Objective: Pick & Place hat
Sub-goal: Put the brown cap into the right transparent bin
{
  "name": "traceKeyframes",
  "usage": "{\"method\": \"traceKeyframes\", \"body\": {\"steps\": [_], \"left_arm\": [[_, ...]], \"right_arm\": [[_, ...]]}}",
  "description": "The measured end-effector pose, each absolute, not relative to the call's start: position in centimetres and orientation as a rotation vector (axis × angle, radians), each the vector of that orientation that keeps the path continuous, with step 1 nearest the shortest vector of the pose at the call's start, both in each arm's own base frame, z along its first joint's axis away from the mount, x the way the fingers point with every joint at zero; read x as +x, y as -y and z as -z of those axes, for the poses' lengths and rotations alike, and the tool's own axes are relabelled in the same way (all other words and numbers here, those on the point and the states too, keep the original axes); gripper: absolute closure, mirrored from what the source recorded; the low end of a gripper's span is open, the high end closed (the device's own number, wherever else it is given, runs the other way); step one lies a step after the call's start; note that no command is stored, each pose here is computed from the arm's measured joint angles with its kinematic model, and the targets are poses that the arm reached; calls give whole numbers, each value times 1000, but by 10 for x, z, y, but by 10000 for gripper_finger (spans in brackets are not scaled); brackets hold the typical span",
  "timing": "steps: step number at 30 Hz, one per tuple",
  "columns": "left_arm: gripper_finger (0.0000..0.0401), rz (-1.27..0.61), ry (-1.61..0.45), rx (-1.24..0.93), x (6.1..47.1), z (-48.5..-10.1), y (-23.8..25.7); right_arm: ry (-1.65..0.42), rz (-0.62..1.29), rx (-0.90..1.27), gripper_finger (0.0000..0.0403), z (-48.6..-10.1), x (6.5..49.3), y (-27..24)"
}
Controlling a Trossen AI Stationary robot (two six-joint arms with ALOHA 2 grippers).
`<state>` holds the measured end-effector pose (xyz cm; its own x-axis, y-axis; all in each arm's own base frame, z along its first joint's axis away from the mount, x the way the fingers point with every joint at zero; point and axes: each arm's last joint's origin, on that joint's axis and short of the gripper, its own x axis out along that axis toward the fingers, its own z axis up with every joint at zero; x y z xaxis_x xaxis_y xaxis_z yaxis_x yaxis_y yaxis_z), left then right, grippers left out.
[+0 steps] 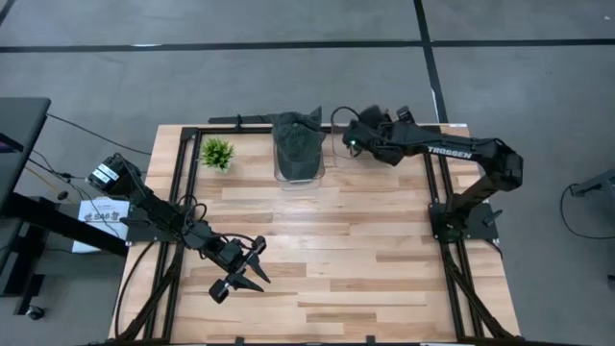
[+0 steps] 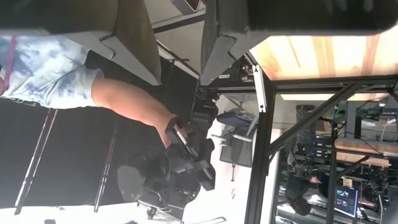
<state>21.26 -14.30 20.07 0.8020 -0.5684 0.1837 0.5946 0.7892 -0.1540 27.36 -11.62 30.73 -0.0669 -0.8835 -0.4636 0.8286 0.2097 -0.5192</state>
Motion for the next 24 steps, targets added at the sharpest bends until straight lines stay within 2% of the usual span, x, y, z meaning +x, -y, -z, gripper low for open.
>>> {"method": "traceKeyframes", "body": {"steps": [12,16,24], "left_arm": [[290,629,129,-213,213,-201,143],[290,629,129,-213,213,-201,143],[290,629,129,-212,213,-201,143]], "right_arm": [[-894,1606,-197,403,-300,248,97],[-854,1673,-212,403,-302,239,95],[-873,1705,-238,403,-298,236,102]]}}
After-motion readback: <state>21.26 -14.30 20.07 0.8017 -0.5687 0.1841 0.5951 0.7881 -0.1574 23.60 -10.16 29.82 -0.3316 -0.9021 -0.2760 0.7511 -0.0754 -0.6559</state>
